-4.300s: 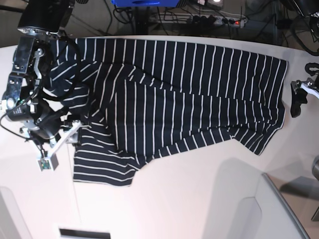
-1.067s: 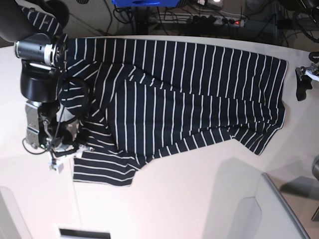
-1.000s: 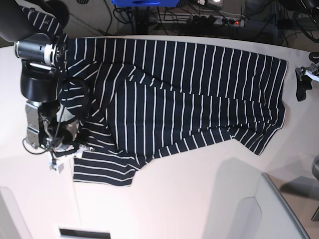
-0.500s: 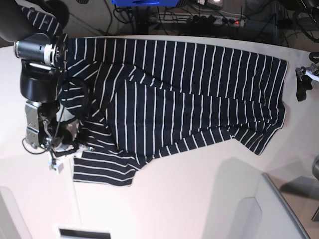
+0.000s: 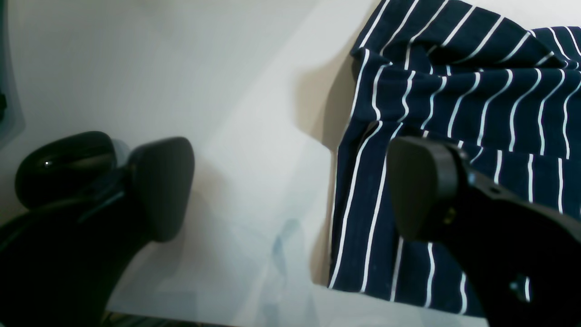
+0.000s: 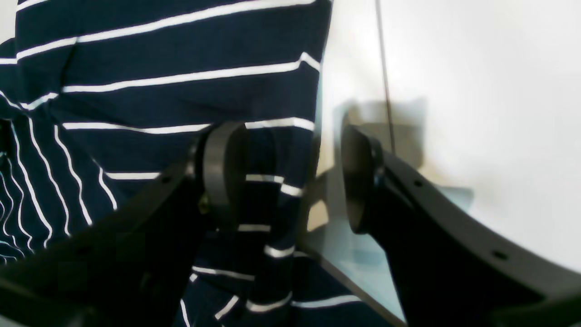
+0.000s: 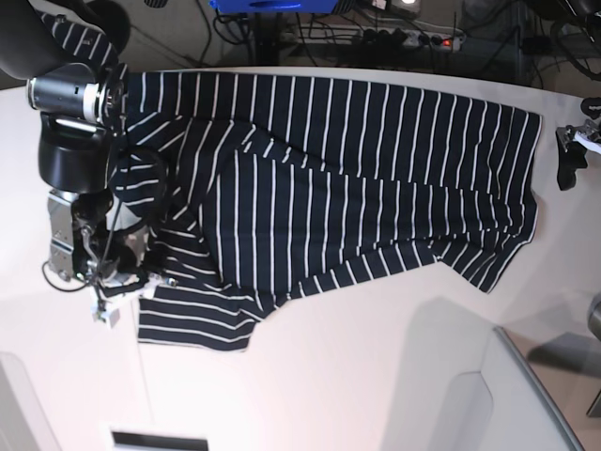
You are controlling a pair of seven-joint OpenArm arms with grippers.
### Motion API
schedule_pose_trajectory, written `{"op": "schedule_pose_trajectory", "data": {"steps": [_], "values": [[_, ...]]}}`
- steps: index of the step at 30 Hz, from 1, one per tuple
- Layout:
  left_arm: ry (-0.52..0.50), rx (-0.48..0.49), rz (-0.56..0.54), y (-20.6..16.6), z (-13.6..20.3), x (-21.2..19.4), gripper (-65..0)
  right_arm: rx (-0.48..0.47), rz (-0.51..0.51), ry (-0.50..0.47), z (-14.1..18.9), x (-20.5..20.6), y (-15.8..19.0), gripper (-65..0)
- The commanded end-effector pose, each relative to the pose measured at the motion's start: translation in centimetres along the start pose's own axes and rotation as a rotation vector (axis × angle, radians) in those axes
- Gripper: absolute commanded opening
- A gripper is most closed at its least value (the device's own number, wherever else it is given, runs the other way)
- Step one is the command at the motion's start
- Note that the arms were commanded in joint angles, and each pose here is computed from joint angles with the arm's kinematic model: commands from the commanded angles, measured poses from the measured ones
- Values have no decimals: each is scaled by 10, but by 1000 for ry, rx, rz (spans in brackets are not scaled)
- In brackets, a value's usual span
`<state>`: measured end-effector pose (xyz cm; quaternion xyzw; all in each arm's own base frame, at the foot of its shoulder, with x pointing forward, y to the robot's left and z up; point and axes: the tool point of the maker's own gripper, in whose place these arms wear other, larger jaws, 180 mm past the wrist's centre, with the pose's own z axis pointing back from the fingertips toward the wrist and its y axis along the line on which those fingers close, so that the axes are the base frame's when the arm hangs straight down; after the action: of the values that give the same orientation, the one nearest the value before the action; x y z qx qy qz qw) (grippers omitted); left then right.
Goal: Layout the t-shirt on the table in an organized manner, then fold the t-shirt properly
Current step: 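Lift the held side edge with the right gripper and hold it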
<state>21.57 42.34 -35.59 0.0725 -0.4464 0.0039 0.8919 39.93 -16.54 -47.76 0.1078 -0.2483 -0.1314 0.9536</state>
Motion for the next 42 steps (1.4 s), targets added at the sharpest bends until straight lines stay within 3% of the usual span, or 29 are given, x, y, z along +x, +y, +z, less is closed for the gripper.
{"op": "schedule_pose_trajectory", "data": {"steps": [1,16,29,42], "values": [[-52,12,-15,8,3,18,0,13,9,-60,7,26,5,-344],[-54,12,-15,8,3,19,0,12,11,-69,8,29,5,-344],[-56,7,-15,6,2,20,0,3,94,-376,82,63,14,-345],[-80,-1,-17,3,-3,29,0,30,99,-436,108,50,32,-345]]}}
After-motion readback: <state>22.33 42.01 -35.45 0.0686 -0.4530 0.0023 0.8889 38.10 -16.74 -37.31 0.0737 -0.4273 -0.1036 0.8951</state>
